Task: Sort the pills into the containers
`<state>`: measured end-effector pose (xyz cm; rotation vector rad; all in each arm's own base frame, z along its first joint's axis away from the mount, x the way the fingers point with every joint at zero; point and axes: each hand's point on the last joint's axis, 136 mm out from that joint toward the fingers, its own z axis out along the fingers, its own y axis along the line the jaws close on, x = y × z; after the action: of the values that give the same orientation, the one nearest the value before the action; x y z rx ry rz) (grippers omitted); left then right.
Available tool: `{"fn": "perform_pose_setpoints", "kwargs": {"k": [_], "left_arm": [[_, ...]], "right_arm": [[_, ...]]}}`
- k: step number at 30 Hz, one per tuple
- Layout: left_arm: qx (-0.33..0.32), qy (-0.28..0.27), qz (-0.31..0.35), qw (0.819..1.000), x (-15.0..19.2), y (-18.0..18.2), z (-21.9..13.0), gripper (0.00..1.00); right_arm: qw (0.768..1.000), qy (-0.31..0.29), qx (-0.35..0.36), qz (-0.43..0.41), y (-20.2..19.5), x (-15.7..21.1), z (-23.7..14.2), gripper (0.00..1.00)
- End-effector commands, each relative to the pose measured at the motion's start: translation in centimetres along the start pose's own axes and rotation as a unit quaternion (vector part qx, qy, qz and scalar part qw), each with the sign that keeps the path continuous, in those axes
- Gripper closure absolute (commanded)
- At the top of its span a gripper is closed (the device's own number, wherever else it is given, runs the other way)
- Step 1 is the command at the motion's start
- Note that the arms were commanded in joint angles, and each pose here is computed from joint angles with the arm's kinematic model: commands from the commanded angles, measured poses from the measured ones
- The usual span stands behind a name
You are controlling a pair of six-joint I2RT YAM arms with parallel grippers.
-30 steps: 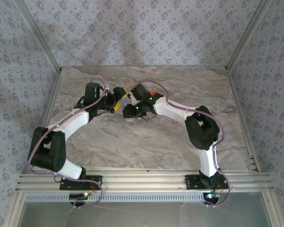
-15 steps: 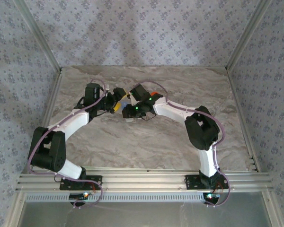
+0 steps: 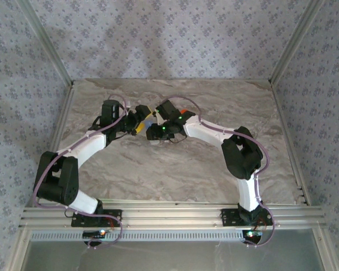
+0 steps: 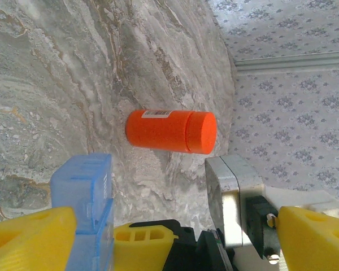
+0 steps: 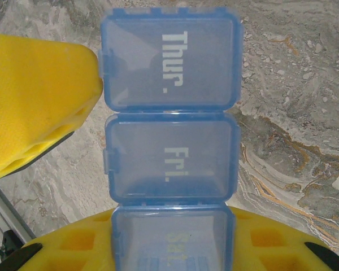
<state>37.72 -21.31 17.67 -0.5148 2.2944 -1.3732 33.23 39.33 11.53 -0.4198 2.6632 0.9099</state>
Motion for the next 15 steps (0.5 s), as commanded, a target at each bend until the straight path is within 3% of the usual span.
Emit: {"fn": "perform_pose_setpoints", "kwargs": {"k": [1, 15], "left_arm": [[-0.008, 0.006, 0.007, 1.0, 0.0, 0.4, 0.3, 0.09], [0.022, 0.015, 0.009, 1.0, -0.1, -2.2, 0.2, 0.09]], "right_arm": [[0.999, -0.025, -0.033, -0.017, 2.8, -1.3, -1.7, 0.68], [0.999, -0.007, -0.023, -0.025, 3.5, -0.8, 0.0, 0.68]]}}
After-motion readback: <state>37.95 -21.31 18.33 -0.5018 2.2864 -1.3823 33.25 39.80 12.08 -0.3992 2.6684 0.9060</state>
